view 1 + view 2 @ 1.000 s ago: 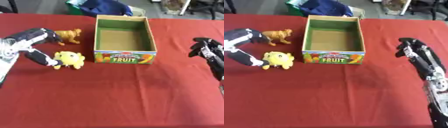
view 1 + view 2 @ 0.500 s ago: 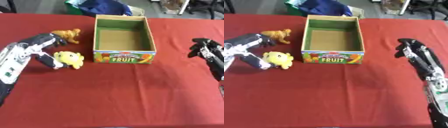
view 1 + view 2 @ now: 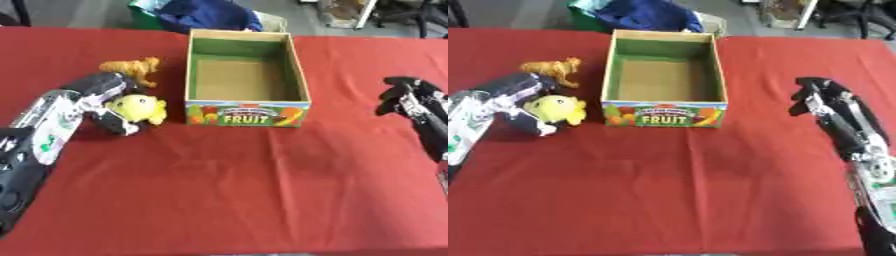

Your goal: Pick up objects on the table and place them in the box.

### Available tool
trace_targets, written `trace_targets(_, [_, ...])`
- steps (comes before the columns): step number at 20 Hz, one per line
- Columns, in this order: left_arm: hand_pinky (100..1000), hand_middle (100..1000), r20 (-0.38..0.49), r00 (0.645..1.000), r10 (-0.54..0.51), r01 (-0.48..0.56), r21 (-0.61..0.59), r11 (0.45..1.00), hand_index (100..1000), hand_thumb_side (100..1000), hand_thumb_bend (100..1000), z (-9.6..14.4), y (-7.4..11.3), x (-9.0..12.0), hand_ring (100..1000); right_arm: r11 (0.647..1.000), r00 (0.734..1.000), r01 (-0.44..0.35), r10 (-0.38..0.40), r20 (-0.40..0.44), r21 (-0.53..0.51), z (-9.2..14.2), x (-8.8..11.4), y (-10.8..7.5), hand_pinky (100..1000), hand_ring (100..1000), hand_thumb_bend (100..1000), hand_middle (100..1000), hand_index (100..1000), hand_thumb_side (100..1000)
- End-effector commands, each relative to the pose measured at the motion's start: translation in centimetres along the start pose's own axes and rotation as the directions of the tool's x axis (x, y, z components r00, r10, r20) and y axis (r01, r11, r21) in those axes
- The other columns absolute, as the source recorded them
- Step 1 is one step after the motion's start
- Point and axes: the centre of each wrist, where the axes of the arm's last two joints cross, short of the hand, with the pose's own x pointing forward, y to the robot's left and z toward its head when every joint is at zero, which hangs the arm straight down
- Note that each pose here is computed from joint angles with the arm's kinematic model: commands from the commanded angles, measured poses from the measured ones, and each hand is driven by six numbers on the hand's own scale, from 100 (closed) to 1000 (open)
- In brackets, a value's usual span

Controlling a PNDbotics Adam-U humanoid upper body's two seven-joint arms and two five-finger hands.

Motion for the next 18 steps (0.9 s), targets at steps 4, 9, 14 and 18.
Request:
trace_targets(4, [663,589,-0.029,0.999,-0.013,0.012,-0.027,1.0,736,100,346,0.0,-0.3,-1.1,601,1.0,1.0,-0.017,0.017,0.016,-0.001,-0.2,0.5,-0.5,567,524,100,547,770,571])
trace_targets(9, [609,456,-0.022,1.0,-0.001,0.001,-0.008,1.0,628,100,178,0.4,0.2,-1.1,487,1.0,1.0,-0.017,0.017,0.017,0.0,-0.2,0.5,-0.5,567,525,100,548,770,569])
trace_targets(14, [599,428,0.002,1.0,0.013,-0.013,0.002,1.0,602,109,153,1.2,1.6,-0.8,465,1.0,1.0,-0.018,0.018,0.016,0.0,-0.2,0.5,-0.5,567,525,100,548,770,569])
trace_targets(18, [598,421,0.033,0.999,0.012,-0.012,-0.011,1.0,595,115,133,2.2,3.4,-0.7,459,1.0,1.0,-0.019,0.019,0.016,0.0,-0.2,0.5,-0.5,567,525,100,548,770,569])
